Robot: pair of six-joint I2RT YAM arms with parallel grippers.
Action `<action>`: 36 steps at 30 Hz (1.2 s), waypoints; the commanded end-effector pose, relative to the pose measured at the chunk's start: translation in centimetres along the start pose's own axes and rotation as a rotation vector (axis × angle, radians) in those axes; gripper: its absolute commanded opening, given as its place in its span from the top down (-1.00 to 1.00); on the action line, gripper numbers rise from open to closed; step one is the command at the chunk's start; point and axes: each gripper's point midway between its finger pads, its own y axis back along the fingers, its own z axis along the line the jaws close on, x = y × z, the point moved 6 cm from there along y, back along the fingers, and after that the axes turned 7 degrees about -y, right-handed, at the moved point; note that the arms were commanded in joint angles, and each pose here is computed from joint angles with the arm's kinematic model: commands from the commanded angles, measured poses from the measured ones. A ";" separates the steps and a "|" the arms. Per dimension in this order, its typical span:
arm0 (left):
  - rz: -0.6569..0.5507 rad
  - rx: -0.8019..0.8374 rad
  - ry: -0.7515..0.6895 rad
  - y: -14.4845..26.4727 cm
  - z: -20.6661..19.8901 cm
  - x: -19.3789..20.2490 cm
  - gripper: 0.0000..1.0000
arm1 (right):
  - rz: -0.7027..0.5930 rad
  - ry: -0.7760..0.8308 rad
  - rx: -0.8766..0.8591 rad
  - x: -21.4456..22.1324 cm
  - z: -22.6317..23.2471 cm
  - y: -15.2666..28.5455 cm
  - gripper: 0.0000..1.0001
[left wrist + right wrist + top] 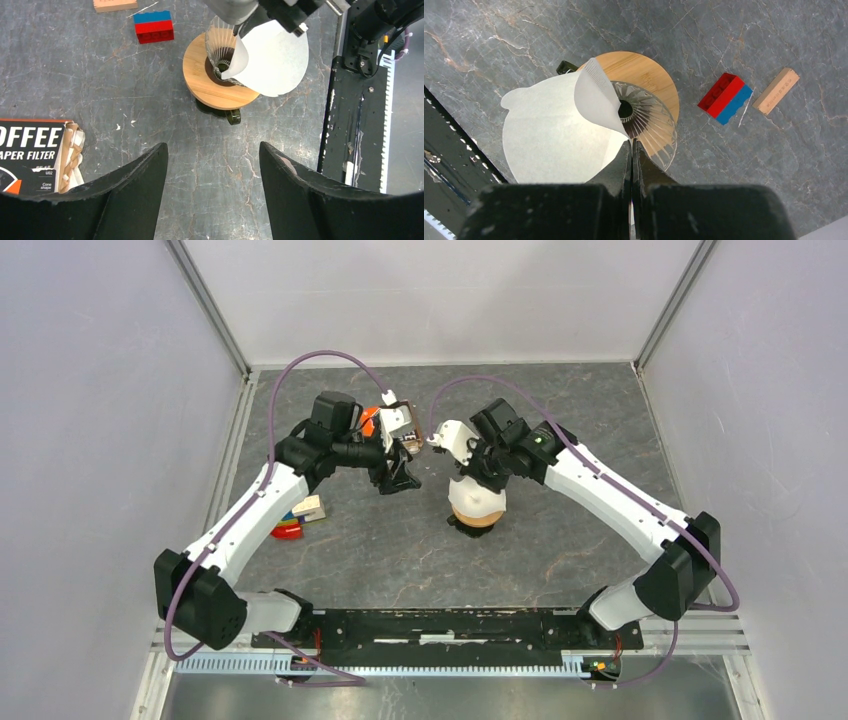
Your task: Place the coffee filter in the dripper
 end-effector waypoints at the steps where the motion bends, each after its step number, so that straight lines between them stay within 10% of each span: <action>1: -0.067 0.032 -0.091 0.4 -0.6 -1.3 -0.46 | -0.027 -0.006 0.044 -0.6 -0.5 -0.4 1.00; 20: -0.073 0.022 -0.064 -0.4 -0.3 -1.1 -0.47 | -0.036 0.009 0.037 0.0 -0.3 -1.1 0.99; 36: -0.072 0.018 -0.062 -0.4 -0.3 -1.2 -0.49 | -0.072 0.029 0.077 -1.0 -0.9 0.2 0.28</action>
